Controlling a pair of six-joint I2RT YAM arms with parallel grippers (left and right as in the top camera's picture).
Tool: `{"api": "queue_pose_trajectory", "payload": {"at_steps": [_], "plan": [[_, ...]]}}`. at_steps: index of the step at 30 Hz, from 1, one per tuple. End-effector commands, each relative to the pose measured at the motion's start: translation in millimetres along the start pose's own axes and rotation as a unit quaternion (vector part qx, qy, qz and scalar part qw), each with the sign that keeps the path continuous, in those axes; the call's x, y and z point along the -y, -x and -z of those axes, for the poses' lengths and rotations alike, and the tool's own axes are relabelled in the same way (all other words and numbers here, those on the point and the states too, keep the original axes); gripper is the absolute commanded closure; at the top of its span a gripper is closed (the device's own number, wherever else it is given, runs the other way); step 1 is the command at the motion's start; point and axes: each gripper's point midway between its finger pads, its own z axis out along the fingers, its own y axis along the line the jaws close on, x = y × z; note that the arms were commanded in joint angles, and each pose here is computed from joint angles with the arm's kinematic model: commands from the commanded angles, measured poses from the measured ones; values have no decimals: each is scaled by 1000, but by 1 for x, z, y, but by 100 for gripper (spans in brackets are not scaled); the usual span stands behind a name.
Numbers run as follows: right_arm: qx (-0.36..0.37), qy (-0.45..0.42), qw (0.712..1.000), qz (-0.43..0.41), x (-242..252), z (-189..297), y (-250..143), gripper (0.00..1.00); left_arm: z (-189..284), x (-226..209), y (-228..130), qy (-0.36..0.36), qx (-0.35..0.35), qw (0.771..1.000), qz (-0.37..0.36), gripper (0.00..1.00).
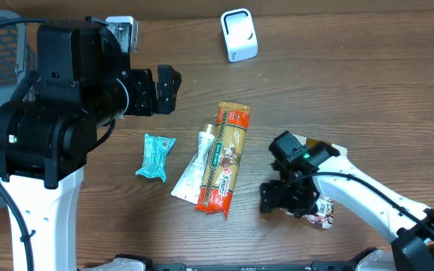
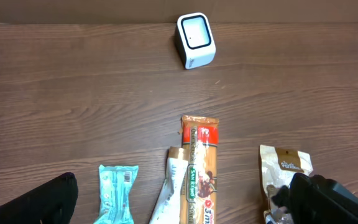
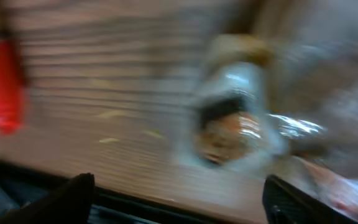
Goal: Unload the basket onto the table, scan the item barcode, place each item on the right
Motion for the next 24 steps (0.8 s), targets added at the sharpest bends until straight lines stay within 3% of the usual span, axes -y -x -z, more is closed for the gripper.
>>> {"api": "queue_pose_trajectory", "payload": {"at_steps": [1,8,15,19,24], "plan": [[23,-76,993,-88,42,6,8,11,1,2,1,-4,2,1000,-12,0],[64,-80,977,-187,86,22,35,9,1,2,1,-4,2,1000,-12,0],[101,-105,962,-232,118,33,51,13,1,2,1,-4,2,1000,-12,1],[123,-106,961,-222,121,35,62,14,1,2,1,-4,2,1000,-12,0],[119,-20,981,-152,85,31,74,14,1,2,1,-4,2,1000,-12,0]]}}
